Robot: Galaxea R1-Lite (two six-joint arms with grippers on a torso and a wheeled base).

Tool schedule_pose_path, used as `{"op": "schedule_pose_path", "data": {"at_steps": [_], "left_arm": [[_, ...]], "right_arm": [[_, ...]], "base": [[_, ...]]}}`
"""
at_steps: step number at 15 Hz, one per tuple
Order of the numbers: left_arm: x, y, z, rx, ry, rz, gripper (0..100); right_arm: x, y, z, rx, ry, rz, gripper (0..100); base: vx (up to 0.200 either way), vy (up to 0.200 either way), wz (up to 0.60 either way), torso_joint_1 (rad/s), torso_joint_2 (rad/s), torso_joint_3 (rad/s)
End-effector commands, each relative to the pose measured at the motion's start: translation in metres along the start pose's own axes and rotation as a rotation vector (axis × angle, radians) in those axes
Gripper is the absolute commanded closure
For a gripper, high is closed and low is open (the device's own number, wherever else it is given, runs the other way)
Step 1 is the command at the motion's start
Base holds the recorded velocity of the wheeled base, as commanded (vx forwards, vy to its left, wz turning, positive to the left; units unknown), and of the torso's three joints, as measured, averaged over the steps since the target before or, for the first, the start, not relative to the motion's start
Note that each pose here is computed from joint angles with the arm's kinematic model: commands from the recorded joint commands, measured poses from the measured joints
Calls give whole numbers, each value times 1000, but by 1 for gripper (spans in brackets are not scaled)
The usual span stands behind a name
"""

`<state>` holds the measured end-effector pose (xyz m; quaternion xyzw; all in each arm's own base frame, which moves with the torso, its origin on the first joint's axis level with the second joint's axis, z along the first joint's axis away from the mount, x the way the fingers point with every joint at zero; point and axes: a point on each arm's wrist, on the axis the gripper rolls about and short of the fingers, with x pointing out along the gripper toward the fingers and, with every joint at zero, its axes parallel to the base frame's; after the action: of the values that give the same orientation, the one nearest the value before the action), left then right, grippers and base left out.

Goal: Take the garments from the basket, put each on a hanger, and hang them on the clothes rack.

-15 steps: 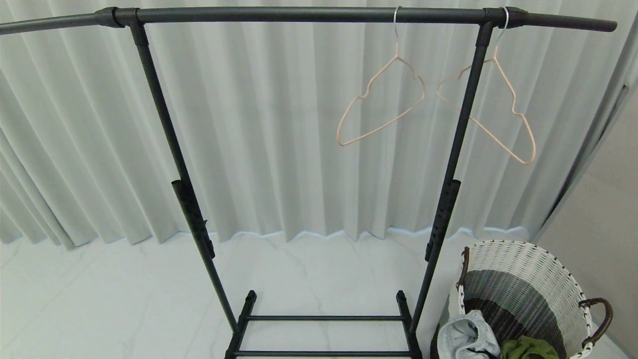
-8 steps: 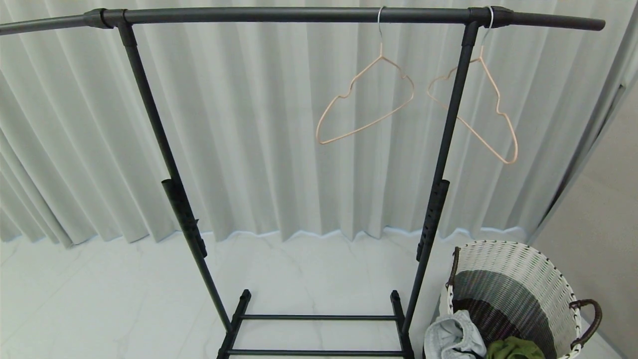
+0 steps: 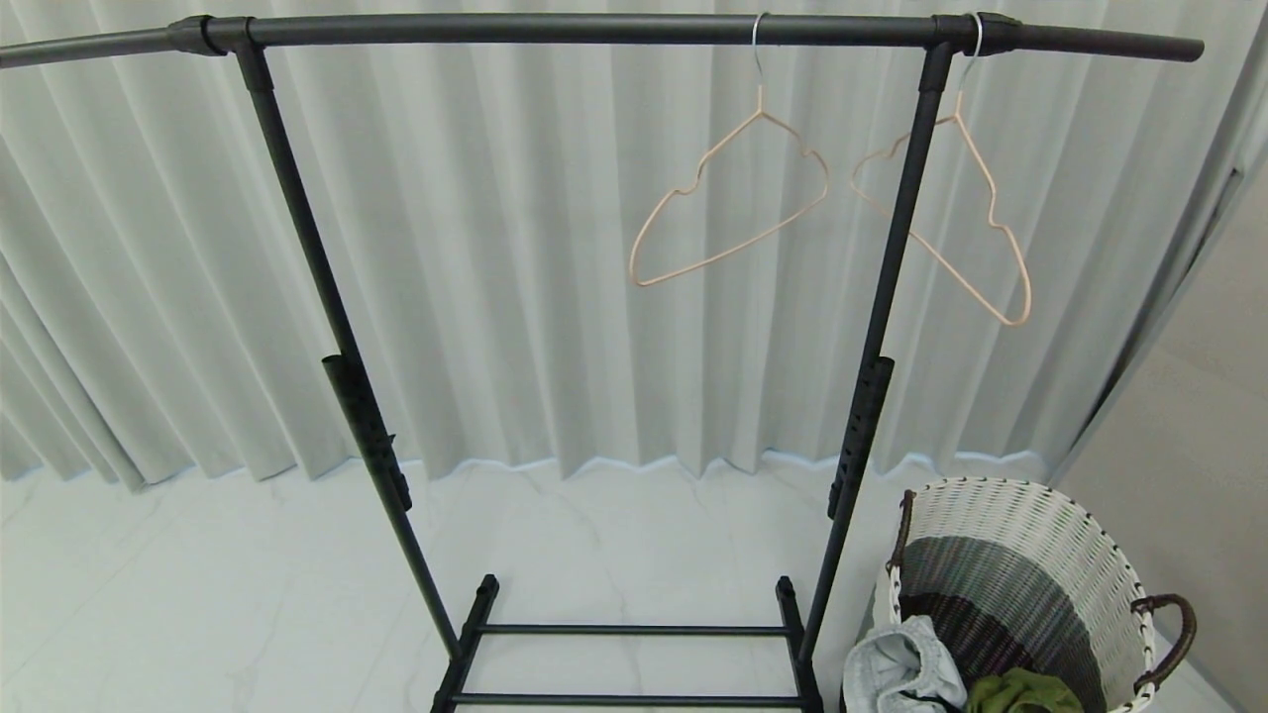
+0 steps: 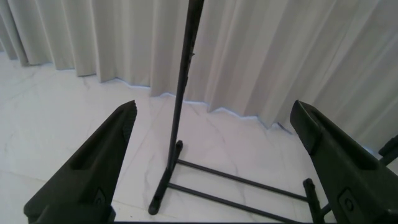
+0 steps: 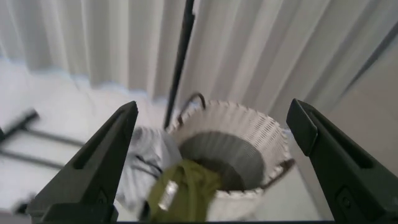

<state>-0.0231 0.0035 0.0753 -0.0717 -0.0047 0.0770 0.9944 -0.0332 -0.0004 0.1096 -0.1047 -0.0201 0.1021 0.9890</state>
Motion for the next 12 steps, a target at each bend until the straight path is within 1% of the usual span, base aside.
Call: {"op": "schedule_pose_path", "data": {"at_steps": [1,2,3,4,5,7,8,10,12], "left_arm": [[0,0,0,0,1,1,0],[0,0,0,0,1,1,0],[0,0,0,0,1,1,0],[0,0,0,0,1,1,0],[0,0,0,0,1,1,0],[0,0,0,0,1,1,0],[0,0,0,0,1,1,0],[0,0,0,0,1,1,0],[0,0,0,0,1,1,0]], "right_arm": [[32,-6,4,-108,323,32,0],[41,-8,4,-136,393,51,0],[61,-10,5,-179,482,90,0],[78,-12,6,-213,524,113,0],[94,-15,6,-228,553,122,0],[116,-16,0,-225,603,136,0],[122,-17,-4,-239,628,142,0],[131,-18,-13,-281,714,153,0],[141,-18,-19,-288,762,176,0]], "base": [[0,0,0,0,0,0],[0,0,0,0,0,0],[0,0,0,0,0,0],[0,0,0,0,0,0],[0,0,0,0,0,0],[0,0,0,0,0,0],[0,0,0,0,0,0],[0,0,0,-85,227,142],[0,0,0,-92,288,190]]}}
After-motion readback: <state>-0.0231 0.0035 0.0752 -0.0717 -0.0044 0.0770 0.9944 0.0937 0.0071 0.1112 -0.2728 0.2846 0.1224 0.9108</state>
